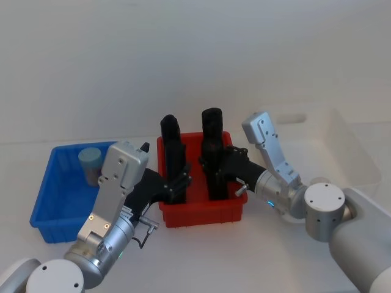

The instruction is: Pick the cotton swabs from the blue box and place them into the white box.

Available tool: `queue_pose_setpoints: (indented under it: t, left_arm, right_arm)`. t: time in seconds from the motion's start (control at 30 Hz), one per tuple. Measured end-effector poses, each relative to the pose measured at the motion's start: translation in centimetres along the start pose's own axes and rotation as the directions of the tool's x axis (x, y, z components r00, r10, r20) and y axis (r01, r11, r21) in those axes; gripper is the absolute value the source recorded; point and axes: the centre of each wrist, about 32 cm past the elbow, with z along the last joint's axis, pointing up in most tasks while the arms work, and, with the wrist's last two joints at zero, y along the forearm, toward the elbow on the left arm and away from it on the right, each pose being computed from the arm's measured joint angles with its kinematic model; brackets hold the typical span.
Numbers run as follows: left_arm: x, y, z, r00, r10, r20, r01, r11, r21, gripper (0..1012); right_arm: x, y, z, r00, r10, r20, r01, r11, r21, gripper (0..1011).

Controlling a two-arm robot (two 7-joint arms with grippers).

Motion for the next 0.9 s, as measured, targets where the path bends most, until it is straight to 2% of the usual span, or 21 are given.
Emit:
queue_pose_setpoints:
  t: [0.4, 0.57, 0.73, 0.9]
  left_arm:
    - [0.00, 0.00, 0.00, 1.0000, 0.000, 0.000, 0.000, 1.0000, 0.000, 1004]
    - [0.00, 0.00, 0.00, 1.0000, 0.000, 0.000, 0.000, 1.0000, 0.000, 1004]
    - [0.00, 0.00, 0.00, 1.0000, 0.000, 0.000, 0.000, 1.0000, 0.000, 1004]
    - [0.00, 0.00, 0.00, 1.0000, 0.000, 0.000, 0.000, 1.0000, 0.000, 1004]
  right_arm:
    - [0.4, -0.3, 0.9, 0.999, -0.031, -0.012, 0.032, 0.998, 0.060, 441]
    - [0.3, -1.0, 2.4, 0.998, -0.062, -0.018, 0.064, 0.991, 0.120, 434]
    - [0.2, -1.7, 3.4, 0.996, -0.087, -0.027, 0.090, 0.984, 0.155, 434]
    - [-0.1, -2.7, 4.7, 0.992, -0.124, -0.038, 0.129, 0.972, 0.197, 434]
